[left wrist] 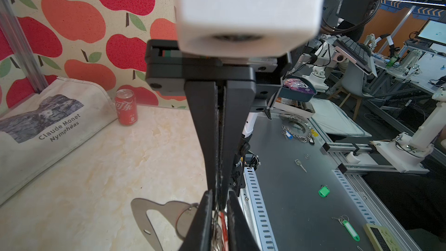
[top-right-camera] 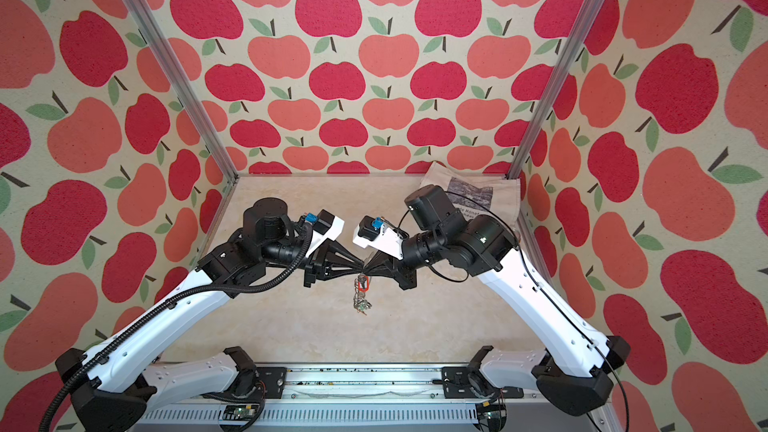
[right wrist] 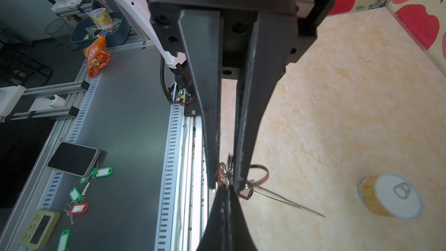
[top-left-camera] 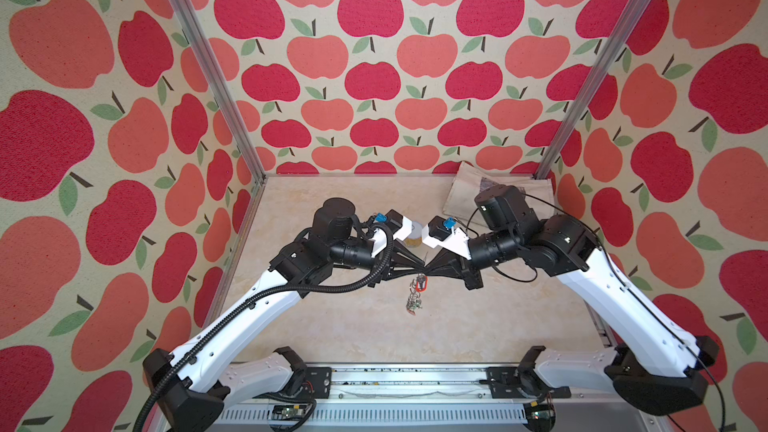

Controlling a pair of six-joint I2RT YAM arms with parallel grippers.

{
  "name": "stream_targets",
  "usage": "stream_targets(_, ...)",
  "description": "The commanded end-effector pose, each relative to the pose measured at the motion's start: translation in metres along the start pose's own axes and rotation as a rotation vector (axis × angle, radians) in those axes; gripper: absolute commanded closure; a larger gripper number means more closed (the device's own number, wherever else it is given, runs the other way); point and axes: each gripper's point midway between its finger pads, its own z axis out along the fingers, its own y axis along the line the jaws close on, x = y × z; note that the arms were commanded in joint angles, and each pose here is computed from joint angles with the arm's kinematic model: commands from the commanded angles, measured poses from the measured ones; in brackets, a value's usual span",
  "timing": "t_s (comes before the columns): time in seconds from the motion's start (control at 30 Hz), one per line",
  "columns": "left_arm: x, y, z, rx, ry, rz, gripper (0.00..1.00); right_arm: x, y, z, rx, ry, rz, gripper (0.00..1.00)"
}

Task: Put the keys on the keyring

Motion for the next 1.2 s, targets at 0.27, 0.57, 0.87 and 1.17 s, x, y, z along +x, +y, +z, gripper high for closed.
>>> stream_targets(0.27, -0.002, -0.002, -0.001, -0.008, 0.009, 0.011, 1.00, -0.015, 0.009, -0.012, 0.001, -0.056, -0.062, 1.00)
stream_targets(0.57, -0.008, 0.001, -0.003, -0.047, -0.028, 0.040, 1.00, -0.011, 0.005, -0.010, 0.025, -0.042, -0.049, 1.00)
stream_targets(0.87, -0.025, 0.006, -0.017, -0.149, -0.137, 0.114, 1.00, -0.010, -0.001, -0.023, 0.116, -0.063, -0.044, 0.74)
stream_targets(1.17, -0.036, 0.010, -0.021, -0.179, -0.199, 0.143, 1.00, -0.024, -0.001, -0.017, 0.092, -0.184, -0.019, 0.72)
